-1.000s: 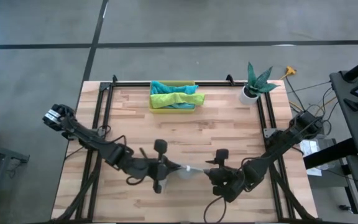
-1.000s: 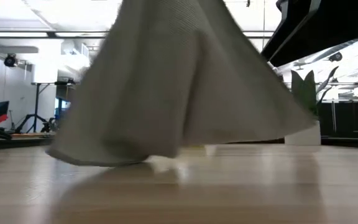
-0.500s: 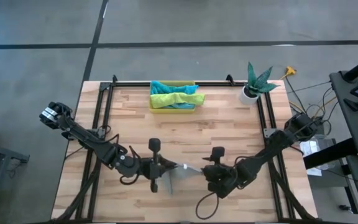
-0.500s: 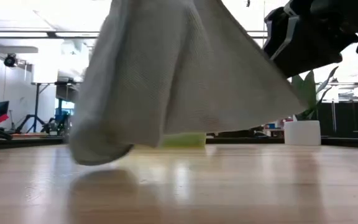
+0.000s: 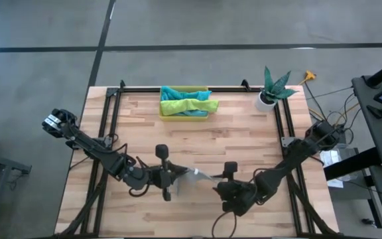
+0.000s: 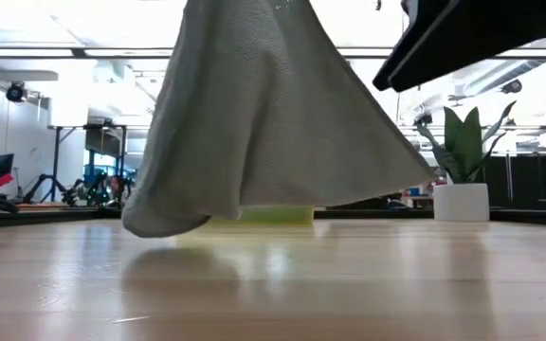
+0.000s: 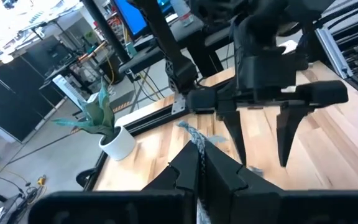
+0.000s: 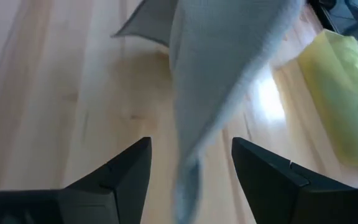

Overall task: Roll microfiber towels into tight, uniform cylinder then place into a basket
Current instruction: Roll the gray towel

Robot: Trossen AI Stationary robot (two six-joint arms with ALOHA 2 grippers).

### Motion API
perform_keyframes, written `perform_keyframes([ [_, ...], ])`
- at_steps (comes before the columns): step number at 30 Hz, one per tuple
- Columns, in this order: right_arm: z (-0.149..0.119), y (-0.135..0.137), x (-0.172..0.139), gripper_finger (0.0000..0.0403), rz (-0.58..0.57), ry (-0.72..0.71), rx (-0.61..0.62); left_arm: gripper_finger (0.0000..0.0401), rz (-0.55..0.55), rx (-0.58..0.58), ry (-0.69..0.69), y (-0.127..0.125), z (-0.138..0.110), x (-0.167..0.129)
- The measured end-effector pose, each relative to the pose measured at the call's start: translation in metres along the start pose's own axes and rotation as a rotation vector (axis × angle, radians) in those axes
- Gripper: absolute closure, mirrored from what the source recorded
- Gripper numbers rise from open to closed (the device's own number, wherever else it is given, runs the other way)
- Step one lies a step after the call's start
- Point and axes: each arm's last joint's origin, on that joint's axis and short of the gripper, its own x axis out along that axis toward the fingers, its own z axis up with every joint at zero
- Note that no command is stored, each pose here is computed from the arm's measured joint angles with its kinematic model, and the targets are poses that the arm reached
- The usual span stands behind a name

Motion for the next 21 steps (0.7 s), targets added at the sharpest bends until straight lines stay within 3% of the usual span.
perform_keyframes([
  [14,-0.018,-0.010,0.029,0.0184,-0.028,0.122,-0.037,0.0401,-0.002,0.001,0.000,-0.001,0.000,0.000],
  [21,-0.025,-0.006,0.031,0.0208,0.069,0.178,-0.051,0.0401,0.021,0.012,0.006,-0.003,0.001,-0.005],
])
